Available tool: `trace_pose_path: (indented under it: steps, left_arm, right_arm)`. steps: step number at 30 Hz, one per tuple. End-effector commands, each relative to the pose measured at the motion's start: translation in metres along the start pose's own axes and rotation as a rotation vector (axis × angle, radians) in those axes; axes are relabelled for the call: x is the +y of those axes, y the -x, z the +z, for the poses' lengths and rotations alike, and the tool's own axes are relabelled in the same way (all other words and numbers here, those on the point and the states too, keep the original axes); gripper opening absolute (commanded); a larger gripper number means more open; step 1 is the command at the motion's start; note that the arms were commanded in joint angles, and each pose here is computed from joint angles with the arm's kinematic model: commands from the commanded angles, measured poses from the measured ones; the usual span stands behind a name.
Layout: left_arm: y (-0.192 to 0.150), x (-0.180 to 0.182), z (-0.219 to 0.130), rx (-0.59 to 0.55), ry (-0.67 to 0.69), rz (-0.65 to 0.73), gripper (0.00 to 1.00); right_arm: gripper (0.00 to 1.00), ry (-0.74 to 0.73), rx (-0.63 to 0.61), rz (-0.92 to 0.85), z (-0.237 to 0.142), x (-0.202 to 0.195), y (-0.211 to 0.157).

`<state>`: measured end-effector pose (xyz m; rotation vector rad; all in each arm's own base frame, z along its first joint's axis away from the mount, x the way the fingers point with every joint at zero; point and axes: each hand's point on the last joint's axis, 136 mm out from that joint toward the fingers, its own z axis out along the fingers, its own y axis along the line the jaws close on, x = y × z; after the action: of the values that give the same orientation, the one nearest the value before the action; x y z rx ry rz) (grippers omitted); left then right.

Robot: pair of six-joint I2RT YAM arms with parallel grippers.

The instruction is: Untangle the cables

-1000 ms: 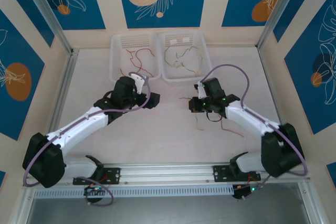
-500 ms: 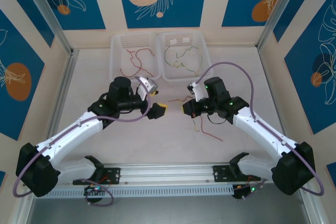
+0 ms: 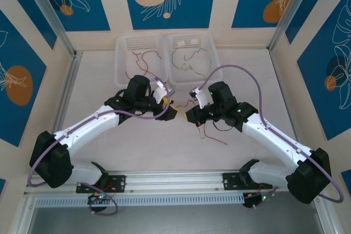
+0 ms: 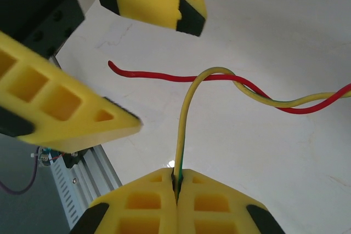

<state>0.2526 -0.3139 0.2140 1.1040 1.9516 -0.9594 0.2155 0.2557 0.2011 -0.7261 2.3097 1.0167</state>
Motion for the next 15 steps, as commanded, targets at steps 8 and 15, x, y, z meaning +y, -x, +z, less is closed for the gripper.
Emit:
trace_pose_path:
  steps: [8,15]
  left_arm:
    - [0.006,0.0,0.003,-0.025,0.007,0.046,0.0]
    - [0.009,0.004,-0.001,-0.039,0.047,0.051,0.0]
  right_arm:
    - [0.0,0.062,-0.059,-0.094,-0.01,0.022,0.008]
    - [0.0,-0.019,-0.091,-0.057,-0.014,0.005,0.011]
